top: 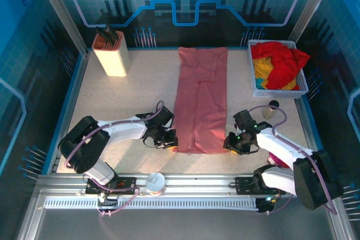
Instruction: Fold and stack the t-shirts
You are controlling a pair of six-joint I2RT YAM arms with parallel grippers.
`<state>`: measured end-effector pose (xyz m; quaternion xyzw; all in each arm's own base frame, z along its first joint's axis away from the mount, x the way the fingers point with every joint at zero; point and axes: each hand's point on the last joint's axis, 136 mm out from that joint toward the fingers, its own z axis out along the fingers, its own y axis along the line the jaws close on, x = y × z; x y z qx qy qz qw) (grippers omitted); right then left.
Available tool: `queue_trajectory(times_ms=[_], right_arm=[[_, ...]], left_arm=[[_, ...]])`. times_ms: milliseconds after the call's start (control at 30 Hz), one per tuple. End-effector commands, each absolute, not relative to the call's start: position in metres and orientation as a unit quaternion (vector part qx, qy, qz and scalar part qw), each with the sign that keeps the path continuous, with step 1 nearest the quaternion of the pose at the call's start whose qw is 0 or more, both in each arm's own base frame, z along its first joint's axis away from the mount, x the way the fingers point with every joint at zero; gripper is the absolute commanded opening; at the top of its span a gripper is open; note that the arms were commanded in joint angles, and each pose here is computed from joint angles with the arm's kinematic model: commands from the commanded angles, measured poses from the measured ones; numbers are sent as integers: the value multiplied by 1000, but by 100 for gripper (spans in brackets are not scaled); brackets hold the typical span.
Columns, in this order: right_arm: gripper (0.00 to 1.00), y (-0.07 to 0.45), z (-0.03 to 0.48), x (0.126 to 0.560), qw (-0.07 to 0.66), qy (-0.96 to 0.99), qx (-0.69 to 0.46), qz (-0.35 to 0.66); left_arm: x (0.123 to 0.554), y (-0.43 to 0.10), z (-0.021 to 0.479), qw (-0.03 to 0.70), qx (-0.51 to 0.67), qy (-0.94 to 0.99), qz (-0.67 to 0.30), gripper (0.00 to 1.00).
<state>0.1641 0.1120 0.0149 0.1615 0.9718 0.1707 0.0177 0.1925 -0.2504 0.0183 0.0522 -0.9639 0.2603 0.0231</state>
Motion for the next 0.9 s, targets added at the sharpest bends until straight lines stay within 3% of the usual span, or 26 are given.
queue_trajectory(times_ms=[0, 133, 333, 467, 867], right_arm=[[30, 141, 19, 170, 25, 963, 132, 235], [20, 145, 20, 170, 25, 962, 127, 242], [17, 145, 26, 169, 33, 964, 121, 236], [9, 144, 28, 167, 33, 965, 120, 233], [0, 121, 21, 132, -8, 971, 152, 186]], left_arm=[[188, -249, 20, 27, 49, -966, 251, 12], [187, -248, 20, 27, 49, -967, 249, 12], [186, -248, 22, 26, 47, -968, 246, 11], [186, -248, 23, 24, 46, -968, 247, 11], [162, -249, 20, 40, 44, -970, 235, 0]])
